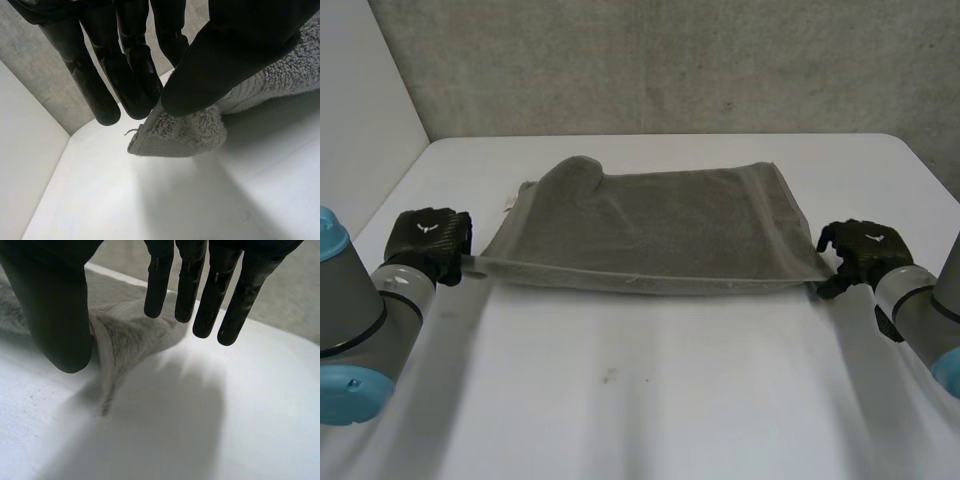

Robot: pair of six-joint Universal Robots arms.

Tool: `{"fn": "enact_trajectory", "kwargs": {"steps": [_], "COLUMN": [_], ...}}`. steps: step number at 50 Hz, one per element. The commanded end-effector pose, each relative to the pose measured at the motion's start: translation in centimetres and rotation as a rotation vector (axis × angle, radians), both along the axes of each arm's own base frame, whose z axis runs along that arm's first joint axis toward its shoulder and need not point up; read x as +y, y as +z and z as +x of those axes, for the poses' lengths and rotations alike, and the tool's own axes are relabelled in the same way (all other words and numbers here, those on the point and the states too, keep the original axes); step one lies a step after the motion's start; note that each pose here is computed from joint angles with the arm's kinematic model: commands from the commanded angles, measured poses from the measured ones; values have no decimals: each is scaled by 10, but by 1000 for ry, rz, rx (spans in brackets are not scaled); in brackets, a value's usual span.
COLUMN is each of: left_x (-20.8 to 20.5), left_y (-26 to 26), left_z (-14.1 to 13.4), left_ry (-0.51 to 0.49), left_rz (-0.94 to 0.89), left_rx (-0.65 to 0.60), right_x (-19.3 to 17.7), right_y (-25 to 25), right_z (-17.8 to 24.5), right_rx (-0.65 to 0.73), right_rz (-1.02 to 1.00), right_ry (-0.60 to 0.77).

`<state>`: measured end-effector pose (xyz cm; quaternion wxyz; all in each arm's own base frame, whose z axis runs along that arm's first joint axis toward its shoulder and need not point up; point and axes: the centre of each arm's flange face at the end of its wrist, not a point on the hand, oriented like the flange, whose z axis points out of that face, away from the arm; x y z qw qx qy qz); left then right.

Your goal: Fold the laundry

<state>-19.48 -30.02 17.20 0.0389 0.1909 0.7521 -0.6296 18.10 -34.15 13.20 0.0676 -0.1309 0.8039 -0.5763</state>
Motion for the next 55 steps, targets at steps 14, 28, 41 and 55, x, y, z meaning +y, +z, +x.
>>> {"fn": "enact_trajectory", "kwargs": {"steps": [14, 28, 41, 55], "left_x": [2, 19, 104, 93], "left_y": [1, 23, 62, 48], "left_z": [0, 1, 16, -1], "left_ry": [-3, -13, -107, -220], "left_rz": [-2, -2, 241, 240], "left_rx": [0, -17, -260, -294], "right_x": [7, 1, 49, 71], "right_y": [-27, 48, 108, 112], "right_z": [-7, -8, -48, -48], "right_rx": [-193, -71, 723, 791], "right_rz": [180, -97, -142, -78], "right_ry": [-115, -39, 164, 253]}}
